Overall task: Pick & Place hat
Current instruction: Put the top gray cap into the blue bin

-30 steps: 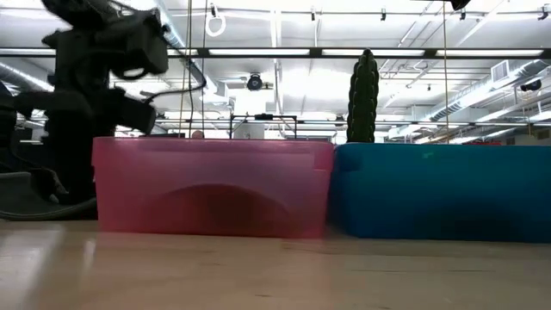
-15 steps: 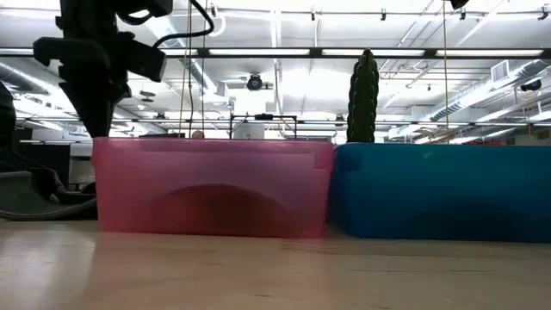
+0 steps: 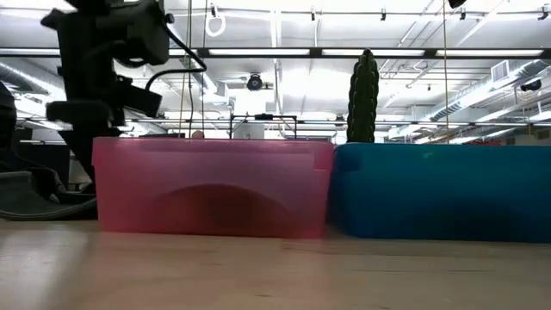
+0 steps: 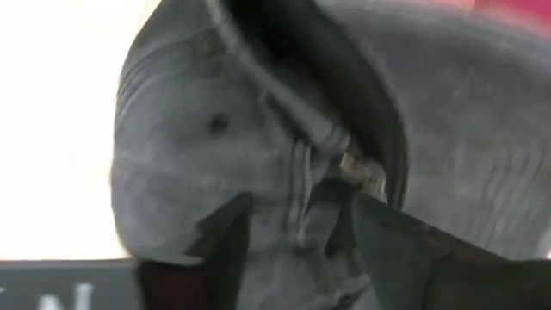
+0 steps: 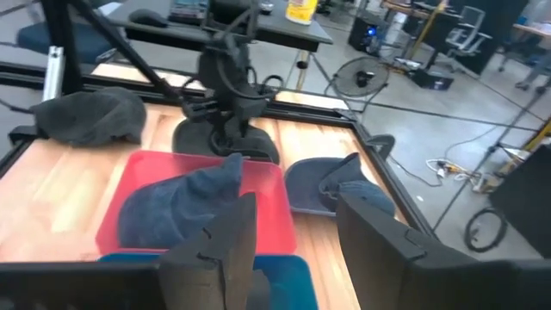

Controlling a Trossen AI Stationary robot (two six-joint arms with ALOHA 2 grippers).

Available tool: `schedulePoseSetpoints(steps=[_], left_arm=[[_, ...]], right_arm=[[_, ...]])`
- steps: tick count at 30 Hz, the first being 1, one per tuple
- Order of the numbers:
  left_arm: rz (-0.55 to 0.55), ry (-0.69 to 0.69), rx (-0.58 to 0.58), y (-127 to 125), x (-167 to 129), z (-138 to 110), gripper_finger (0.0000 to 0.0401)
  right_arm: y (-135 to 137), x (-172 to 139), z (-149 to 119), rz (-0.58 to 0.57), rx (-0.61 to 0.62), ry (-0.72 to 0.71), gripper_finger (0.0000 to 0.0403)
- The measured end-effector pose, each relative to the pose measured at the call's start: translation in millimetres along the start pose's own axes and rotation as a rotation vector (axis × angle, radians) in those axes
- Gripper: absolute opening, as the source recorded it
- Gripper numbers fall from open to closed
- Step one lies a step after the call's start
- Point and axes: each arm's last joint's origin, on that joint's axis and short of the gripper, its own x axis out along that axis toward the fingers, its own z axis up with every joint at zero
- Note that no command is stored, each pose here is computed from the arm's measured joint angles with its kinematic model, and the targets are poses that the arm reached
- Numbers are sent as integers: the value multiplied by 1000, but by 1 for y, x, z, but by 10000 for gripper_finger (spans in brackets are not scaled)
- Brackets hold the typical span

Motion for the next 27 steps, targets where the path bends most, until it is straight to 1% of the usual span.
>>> schedulePoseSetpoints(steps=[2, 4, 7, 9, 11, 13, 15, 16, 22, 25, 27], left_arm=[[-29, -36, -22, 2, 10, 1, 241], [-44, -32, -50, 7, 21, -3, 256], [-44, 19, -85, 15, 39, -10, 254], [-34, 47, -102, 20, 46, -14, 233], [-40, 52, -110, 21, 48, -15, 191], [-37, 49, -110, 21, 47, -13, 125], [-28, 36, -97, 20, 43, -9, 47], [-35, 21, -93, 18, 40, -5, 30], [-82, -47, -95, 12, 23, 16, 26], [-64, -57, -77, 10, 14, 22, 26], [-17, -66, -67, 9, 6, 26, 26]], right_arm=[[1, 1, 0, 13, -11, 4, 165], [3, 3, -1, 16, -16, 11, 165], [5, 6, -2, 17, -24, 22, 165], [7, 9, -2, 18, -30, 31, 165], [8, 12, -3, 18, -35, 38, 165], [10, 14, -3, 18, -41, 46, 165], [12, 17, -3, 17, -46, 51, 165], [13, 18, -3, 17, -50, 53, 165], [14, 25, -1, 0, -39, 39, 165], [13, 28, -1, -9, -34, 39, 165], [12, 29, -1, -16, -33, 43, 165]])
